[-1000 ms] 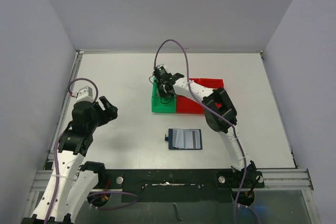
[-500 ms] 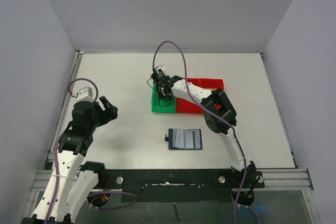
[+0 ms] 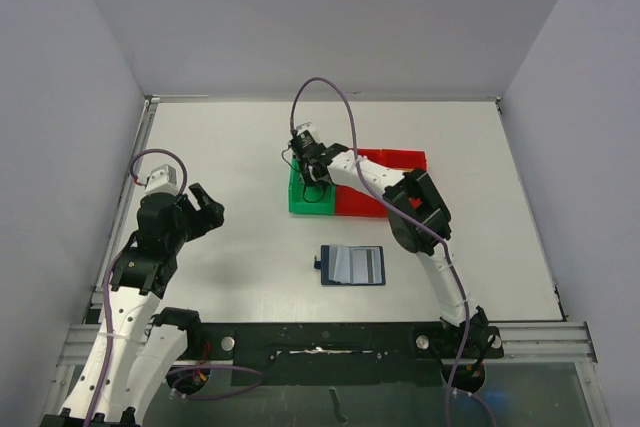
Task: Take the credit cards out of the card holder
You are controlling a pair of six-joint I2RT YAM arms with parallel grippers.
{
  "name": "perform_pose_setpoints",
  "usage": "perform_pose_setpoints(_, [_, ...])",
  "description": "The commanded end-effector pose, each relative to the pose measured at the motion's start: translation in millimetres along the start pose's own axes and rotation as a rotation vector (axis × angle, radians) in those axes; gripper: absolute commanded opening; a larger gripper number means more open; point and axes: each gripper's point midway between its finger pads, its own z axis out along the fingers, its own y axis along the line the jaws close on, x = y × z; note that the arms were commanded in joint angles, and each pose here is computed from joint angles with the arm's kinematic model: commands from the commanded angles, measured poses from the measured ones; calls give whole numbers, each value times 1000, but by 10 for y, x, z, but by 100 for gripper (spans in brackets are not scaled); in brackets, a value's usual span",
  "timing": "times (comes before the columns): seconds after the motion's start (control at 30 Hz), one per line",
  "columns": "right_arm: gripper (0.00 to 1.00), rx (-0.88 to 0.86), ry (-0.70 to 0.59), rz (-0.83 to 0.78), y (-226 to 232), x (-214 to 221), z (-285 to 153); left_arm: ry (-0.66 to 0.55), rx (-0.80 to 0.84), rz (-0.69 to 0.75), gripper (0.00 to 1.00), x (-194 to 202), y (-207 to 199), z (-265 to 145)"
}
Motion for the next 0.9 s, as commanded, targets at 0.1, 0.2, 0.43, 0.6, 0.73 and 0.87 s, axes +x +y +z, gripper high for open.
perform_pose_setpoints(0.1, [7,1,-48,25,-95,-226,72,-44,19,2,72,-123,-51,-4])
perform_pose_setpoints(0.2, [8,-23,-53,32,-77,-265,40,-43,20,2,72,-122,-56,-1])
perform_pose_setpoints(0.43, [13,-88,-106,37,8,-527,-243,-39,24,2,72,-117,-62,4])
perform_pose_setpoints(0.6, [24,-146,-183,46,28,-828,-639,-37,26,3,72,-116,-68,9])
perform_pose_setpoints(0.73, [29,-163,-217,54,-10,-931,-934,-36,25,4,72,-114,-65,12])
perform_pose_setpoints(0.87, [35,-144,-271,98,-170,-901,-1303,-40,40,7,72,-116,-88,5])
